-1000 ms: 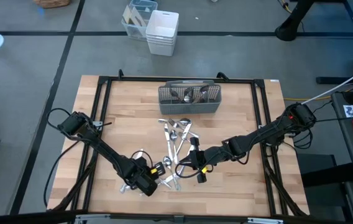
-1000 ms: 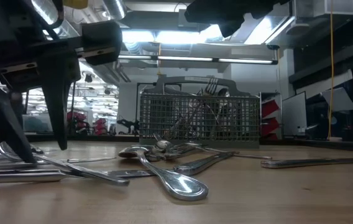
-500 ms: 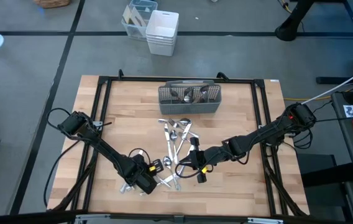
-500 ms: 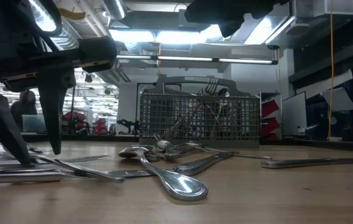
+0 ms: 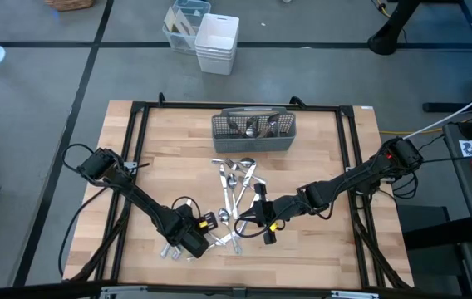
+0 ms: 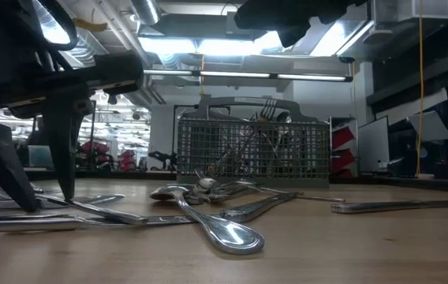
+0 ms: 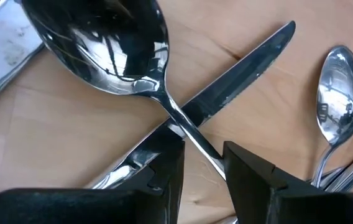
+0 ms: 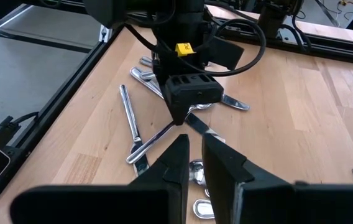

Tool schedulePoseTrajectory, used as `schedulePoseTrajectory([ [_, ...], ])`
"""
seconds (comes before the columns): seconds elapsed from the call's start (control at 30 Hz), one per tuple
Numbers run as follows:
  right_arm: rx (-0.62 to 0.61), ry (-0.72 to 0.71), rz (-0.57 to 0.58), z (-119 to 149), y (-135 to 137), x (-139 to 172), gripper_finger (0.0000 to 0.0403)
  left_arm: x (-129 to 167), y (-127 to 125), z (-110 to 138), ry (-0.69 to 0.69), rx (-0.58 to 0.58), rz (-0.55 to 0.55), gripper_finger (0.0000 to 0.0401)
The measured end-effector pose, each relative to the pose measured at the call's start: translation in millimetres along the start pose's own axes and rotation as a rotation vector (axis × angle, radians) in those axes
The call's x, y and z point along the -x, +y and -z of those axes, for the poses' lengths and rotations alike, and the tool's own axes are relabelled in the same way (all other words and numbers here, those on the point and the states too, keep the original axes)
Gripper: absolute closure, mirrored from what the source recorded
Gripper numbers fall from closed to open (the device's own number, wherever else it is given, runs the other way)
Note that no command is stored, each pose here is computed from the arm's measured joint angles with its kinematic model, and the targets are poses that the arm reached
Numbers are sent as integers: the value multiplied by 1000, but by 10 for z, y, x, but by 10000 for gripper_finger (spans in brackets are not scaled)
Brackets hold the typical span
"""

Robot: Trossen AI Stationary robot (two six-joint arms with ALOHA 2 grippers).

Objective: Sort silverware
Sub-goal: Put the spoon into the silverware rack

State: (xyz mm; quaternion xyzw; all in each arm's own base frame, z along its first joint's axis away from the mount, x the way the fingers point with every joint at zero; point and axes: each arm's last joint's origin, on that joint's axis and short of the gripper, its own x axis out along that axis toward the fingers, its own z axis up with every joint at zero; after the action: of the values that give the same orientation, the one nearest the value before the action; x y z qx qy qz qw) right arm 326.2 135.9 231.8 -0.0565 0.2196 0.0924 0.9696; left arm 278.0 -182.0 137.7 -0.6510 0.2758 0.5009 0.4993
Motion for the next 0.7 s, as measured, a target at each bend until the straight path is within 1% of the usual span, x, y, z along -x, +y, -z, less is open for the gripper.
schedulePoseTrajectory([
  [0.2,1,2,0,2,1,0,354,1,4,8,5,-33,4,294],
  [0.57,1,6,0,6,0,0,354,-3,3,7,5,-36,4,294],
  [0.7,1,7,0,7,0,0,354,-8,1,-1,1,-74,-1,294],
])
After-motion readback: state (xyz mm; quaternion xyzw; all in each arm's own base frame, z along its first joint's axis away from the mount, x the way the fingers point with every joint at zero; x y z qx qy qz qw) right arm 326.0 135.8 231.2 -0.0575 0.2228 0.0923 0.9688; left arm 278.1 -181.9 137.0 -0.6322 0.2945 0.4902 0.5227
